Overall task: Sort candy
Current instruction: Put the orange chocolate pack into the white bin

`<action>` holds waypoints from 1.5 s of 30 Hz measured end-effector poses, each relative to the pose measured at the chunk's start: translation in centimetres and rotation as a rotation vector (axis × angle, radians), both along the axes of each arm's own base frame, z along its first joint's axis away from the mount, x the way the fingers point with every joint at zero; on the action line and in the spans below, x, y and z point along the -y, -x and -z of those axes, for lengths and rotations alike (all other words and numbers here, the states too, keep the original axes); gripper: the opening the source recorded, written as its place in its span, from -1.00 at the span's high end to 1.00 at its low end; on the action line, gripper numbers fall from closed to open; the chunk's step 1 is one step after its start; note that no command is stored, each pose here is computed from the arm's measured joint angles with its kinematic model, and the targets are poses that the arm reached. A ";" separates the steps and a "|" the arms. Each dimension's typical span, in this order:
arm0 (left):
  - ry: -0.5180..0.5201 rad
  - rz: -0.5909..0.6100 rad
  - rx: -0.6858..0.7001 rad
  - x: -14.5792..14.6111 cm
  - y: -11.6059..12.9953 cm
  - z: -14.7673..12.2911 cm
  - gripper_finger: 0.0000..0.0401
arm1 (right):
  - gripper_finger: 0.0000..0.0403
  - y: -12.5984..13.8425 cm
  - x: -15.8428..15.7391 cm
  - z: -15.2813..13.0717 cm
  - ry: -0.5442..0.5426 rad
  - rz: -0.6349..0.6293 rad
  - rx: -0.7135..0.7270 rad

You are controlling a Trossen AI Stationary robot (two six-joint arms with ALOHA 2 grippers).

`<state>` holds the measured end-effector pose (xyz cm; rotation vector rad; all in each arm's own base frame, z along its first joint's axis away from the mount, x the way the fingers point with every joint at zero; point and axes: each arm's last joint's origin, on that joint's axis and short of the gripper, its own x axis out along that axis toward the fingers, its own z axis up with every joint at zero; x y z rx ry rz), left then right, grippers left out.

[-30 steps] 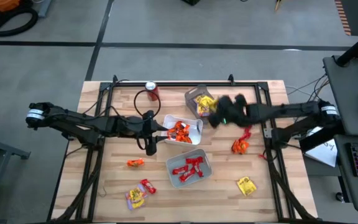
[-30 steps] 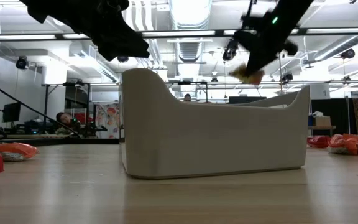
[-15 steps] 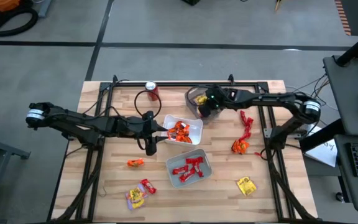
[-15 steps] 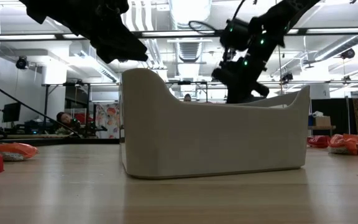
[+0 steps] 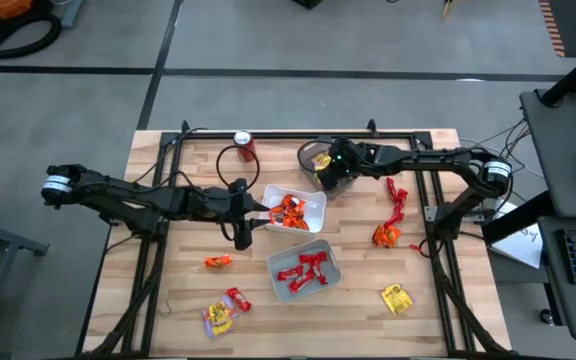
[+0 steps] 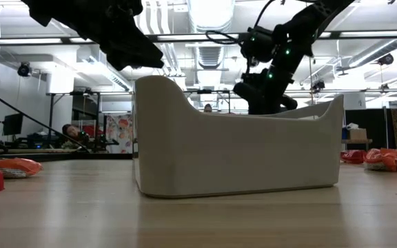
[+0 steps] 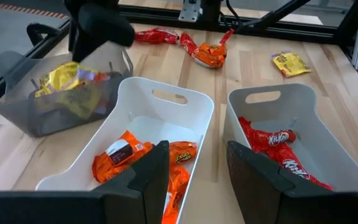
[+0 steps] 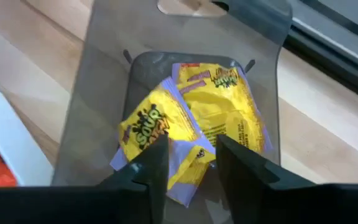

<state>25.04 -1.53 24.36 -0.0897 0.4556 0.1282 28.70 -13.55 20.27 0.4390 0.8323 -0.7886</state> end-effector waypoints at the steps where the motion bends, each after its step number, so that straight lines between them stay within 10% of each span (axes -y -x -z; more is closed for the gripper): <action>1: 0.009 -0.005 -0.007 0.0 0.0 0.1 0.28 | 0.35 0.1 -0.1 -0.3 0.003 -0.001 0.006; 24: 0.329 -0.144 -0.613 3.2 4.4 2.5 0.28 | 0.37 0.2 -13.4 -7.2 0.059 -0.525 0.225; 38: 0.307 0.013 -0.685 7.3 5.9 2.8 0.25 | 0.36 0.3 -18.9 -6.3 0.069 -0.672 0.199; 45: 0.237 0.012 -0.766 9.1 5.8 4.6 -0.11 | 0.32 0.3 -19.1 -6.1 0.081 -0.662 0.193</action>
